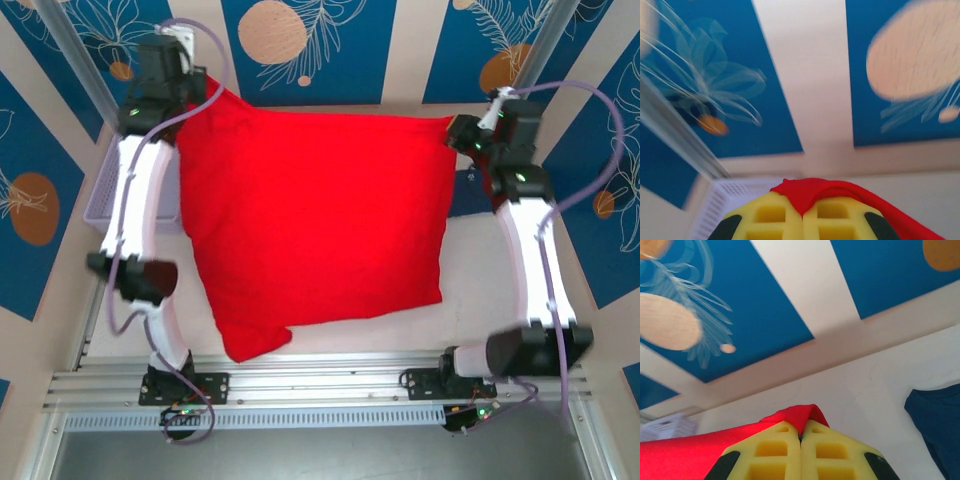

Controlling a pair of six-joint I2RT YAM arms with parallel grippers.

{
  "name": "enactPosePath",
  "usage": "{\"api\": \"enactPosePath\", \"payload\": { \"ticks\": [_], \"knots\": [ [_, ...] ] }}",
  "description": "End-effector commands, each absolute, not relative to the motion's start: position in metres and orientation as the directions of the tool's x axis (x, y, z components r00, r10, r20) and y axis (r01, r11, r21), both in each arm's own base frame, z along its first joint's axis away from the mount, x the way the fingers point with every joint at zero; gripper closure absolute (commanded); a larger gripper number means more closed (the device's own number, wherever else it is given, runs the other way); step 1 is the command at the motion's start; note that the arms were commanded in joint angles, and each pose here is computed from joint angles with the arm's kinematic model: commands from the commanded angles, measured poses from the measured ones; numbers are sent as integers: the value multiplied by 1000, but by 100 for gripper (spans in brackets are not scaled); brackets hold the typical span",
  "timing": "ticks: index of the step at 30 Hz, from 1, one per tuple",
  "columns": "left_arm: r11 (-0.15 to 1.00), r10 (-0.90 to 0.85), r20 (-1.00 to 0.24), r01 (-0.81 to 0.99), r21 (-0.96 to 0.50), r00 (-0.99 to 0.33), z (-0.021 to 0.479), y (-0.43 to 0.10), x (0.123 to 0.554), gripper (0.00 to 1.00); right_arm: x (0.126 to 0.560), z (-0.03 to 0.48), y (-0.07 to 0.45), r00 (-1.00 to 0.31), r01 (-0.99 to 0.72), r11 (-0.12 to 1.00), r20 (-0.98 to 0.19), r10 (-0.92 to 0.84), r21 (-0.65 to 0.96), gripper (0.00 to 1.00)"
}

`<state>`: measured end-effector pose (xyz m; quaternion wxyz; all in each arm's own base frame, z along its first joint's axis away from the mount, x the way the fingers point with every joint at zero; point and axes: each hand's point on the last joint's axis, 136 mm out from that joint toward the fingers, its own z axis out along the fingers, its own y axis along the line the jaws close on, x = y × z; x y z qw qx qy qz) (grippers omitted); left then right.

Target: Fold the inside-out t-shirt

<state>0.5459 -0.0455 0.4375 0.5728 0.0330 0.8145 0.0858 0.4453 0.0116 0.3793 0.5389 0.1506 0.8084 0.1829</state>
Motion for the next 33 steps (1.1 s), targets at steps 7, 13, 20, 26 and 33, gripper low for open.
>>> {"api": "enactPosePath", "payload": {
  "ticks": [7, 13, 20, 26, 33],
  "knots": [
    [995, 19, -917, 96, -21, -399, 264, -75, 694, 35, 650, 218, 19, -581, 122, 926, -731, 358, 357, 62],
    [993, -71, -844, 39, -108, -532, 257, -68, 661, 3, 603, 159, 74, -783, 76, 957, -578, 232, 281, 49],
    [938, -249, -693, 9, -345, -677, 214, -92, 547, 6, 470, 107, 113, -898, 91, 909, -362, 252, 408, 50],
    [912, -304, -562, -64, -405, -769, 145, -92, 424, 7, 404, 88, 140, -952, 54, 889, -246, 184, 455, 52],
    [927, -285, -468, -117, -356, -837, 106, -79, 303, 10, 275, 104, 246, -938, -336, 772, -262, -225, 540, 47]
  ]
}}
